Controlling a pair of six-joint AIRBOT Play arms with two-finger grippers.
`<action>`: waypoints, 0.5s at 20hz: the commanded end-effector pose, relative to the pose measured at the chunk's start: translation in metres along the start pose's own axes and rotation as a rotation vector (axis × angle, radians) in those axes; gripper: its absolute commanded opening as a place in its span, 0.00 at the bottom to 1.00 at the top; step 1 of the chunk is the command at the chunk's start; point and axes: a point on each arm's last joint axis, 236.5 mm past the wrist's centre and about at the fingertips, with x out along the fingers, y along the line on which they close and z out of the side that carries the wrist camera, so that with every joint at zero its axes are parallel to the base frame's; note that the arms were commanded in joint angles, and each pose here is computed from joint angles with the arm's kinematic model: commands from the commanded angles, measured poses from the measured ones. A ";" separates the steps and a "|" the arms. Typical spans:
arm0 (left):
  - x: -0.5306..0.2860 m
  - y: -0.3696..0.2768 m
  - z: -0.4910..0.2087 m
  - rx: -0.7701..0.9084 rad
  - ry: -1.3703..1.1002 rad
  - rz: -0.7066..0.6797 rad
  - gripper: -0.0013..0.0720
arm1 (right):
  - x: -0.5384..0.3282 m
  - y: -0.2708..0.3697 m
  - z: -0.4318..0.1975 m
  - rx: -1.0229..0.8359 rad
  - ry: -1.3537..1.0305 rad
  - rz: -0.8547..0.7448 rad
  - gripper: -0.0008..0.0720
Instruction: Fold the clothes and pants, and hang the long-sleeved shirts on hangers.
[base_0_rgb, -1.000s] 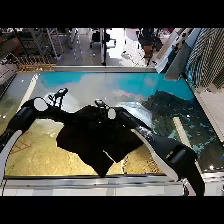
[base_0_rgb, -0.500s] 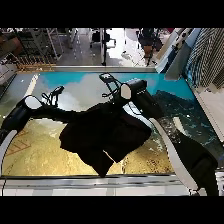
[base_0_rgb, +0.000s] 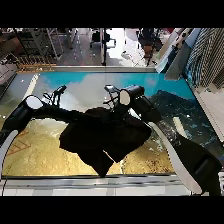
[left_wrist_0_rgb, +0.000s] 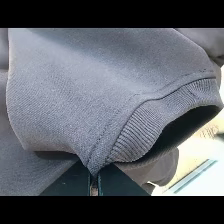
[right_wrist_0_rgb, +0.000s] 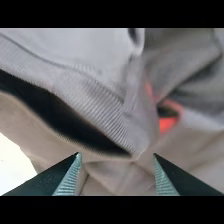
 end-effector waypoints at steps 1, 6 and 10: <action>0.000 -0.002 -0.001 0.008 0.002 -0.005 0.04 | 0.018 0.009 -0.012 0.102 0.011 -0.002 0.78; 0.000 -0.003 -0.006 0.026 0.026 -0.011 0.04 | 0.071 -0.025 0.001 0.397 -0.110 -0.065 0.80; -0.001 0.000 -0.003 0.021 0.015 -0.007 0.04 | 0.113 -0.036 -0.041 0.534 -0.019 -0.097 0.48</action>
